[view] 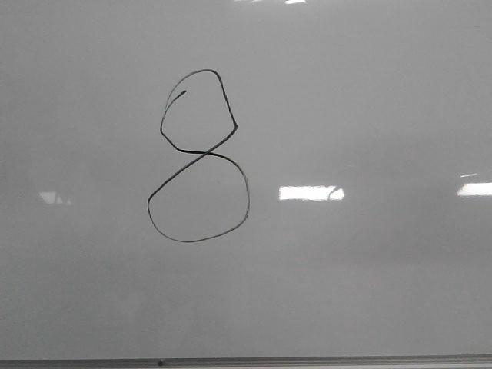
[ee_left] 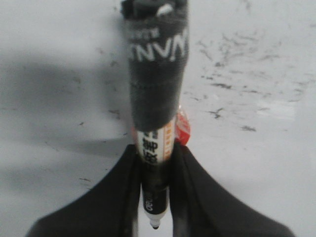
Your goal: Write number 8 on whiteboard
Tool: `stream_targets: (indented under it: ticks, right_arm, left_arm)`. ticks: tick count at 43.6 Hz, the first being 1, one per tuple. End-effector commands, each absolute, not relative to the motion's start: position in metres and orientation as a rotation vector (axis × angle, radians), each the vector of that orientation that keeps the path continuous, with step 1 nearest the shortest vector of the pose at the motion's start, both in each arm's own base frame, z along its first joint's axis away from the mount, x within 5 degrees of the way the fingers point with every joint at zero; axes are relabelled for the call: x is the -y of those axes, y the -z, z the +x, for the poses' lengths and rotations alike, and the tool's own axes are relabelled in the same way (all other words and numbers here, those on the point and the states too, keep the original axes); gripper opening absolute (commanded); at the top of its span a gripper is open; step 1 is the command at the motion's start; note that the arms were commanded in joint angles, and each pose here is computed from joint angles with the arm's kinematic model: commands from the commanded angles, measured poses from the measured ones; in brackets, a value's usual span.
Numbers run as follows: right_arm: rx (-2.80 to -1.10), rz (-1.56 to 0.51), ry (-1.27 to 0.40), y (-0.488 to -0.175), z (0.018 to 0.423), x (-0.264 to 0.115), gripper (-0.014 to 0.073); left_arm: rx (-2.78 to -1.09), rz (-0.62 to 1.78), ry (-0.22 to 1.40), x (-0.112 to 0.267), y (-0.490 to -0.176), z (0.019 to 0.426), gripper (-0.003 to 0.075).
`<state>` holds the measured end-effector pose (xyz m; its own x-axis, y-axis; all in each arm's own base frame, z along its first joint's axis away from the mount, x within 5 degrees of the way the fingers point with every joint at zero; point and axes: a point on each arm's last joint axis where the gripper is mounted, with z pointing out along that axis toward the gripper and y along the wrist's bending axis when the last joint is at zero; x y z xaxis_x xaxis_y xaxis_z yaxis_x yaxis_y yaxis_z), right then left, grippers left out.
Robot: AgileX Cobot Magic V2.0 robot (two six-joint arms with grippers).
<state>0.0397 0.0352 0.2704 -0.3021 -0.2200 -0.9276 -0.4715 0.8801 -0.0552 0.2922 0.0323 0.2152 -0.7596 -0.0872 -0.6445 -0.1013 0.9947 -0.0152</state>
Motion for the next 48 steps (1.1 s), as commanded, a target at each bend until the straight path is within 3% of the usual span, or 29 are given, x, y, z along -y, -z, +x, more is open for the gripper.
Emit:
stream_targets:
  ticks: [1, 26, 39, 48]
  right_arm:
    - [-1.824, -0.455, -0.271, -0.283, 0.043, -0.034, -0.0061]
    - [-1.828, -0.459, -0.274, -0.283, 0.042, -0.034, -0.0061]
    - [-1.825, -0.458, -0.274, -0.283, 0.043, -0.034, -0.0061]
    - [-1.819, -0.453, -0.271, -0.283, 0.043, -0.034, -0.0061]
  left_arm:
    - [-2.271, -0.142, -0.041, -0.035, -0.234, 0.308, 0.0013]
    - [-2.279, -0.143, -0.037, -0.034, -0.238, 0.304, 0.0503]
    - [-2.141, -0.103, -0.063, -0.031, -0.290, 0.271, 0.0512]
    - [-1.993, -0.095, -0.066, -0.025, -0.338, 0.227, 0.0507]
